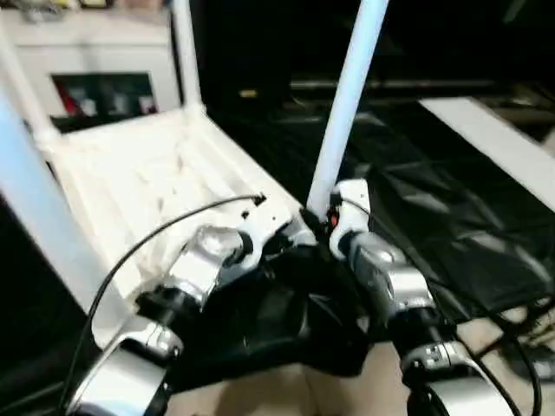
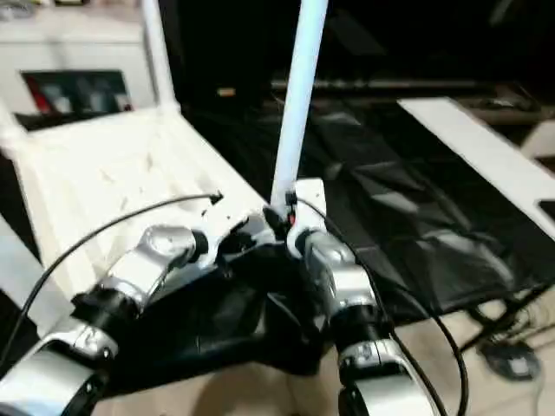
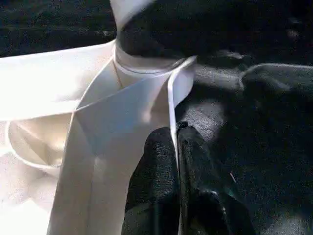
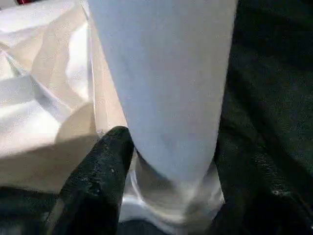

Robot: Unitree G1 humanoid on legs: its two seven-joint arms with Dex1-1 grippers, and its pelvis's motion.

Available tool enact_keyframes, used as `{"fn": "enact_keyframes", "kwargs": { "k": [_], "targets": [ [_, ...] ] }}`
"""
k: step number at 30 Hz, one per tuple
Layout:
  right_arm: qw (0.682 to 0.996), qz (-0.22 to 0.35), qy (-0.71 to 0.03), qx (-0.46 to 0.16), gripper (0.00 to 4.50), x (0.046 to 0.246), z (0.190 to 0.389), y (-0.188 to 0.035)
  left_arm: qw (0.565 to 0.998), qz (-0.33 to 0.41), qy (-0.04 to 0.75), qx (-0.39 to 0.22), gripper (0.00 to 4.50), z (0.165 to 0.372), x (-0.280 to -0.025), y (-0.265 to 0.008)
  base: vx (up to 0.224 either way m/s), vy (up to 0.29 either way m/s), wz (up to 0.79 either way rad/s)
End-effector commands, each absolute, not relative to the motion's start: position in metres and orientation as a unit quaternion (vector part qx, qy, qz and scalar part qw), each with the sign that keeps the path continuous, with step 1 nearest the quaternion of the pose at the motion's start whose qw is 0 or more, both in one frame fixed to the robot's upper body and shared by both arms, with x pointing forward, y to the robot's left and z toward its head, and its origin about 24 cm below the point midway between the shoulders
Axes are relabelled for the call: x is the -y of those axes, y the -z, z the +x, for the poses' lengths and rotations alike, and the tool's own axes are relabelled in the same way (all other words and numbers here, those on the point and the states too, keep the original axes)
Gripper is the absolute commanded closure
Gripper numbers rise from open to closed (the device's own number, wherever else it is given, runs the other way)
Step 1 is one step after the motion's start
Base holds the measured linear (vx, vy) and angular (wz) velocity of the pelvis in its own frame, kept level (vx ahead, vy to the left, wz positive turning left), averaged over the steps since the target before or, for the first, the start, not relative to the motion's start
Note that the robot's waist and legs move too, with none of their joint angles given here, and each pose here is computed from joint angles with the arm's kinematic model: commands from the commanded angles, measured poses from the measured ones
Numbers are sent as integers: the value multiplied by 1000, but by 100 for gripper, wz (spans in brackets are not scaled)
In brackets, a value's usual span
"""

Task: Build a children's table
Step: Rotate leg to tighten

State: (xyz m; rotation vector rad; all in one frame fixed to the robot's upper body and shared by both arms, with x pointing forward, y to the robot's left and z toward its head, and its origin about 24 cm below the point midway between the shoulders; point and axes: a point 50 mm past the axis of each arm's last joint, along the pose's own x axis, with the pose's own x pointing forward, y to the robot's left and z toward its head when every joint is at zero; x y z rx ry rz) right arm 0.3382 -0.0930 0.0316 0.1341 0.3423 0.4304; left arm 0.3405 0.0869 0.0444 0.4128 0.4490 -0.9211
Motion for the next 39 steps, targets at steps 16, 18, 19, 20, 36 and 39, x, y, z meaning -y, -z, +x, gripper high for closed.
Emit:
{"fn": "enact_keyframes", "kwargs": {
  "k": [16, 18, 19, 20, 36, 39],
  "targets": [
    [945, 16, -297, -133, 144, 134, 291, -42, 855, 137, 489, -109, 382, 337, -82, -75, 24, -29, 4],
    [947, 16, -289, -141, 144, 135, 290, -38, 843, 107, 515, -109, 358, 316, -86, -79, 0, 0, 0],
    [948, 15, -284, -142, 144, 134, 291, -38, 840, 98, 522, -111, 358, 308, -90, -79, 0, 0, 0],
    [950, 14, -276, -143, 144, 134, 293, -37, 837, 93, 527, -114, 349, 300, -94, -78, 0, 0, 0],
    [947, 12, -285, -147, 144, 116, 303, -35, 804, -23, 547, -233, 232, 194, -167, -84, 0, 0, 0],
    [946, 12, -288, -148, 144, 114, 301, -35, 798, -21, 524, -297, 216, 171, -194, -83, 0, 0, 0]
  ]
}}
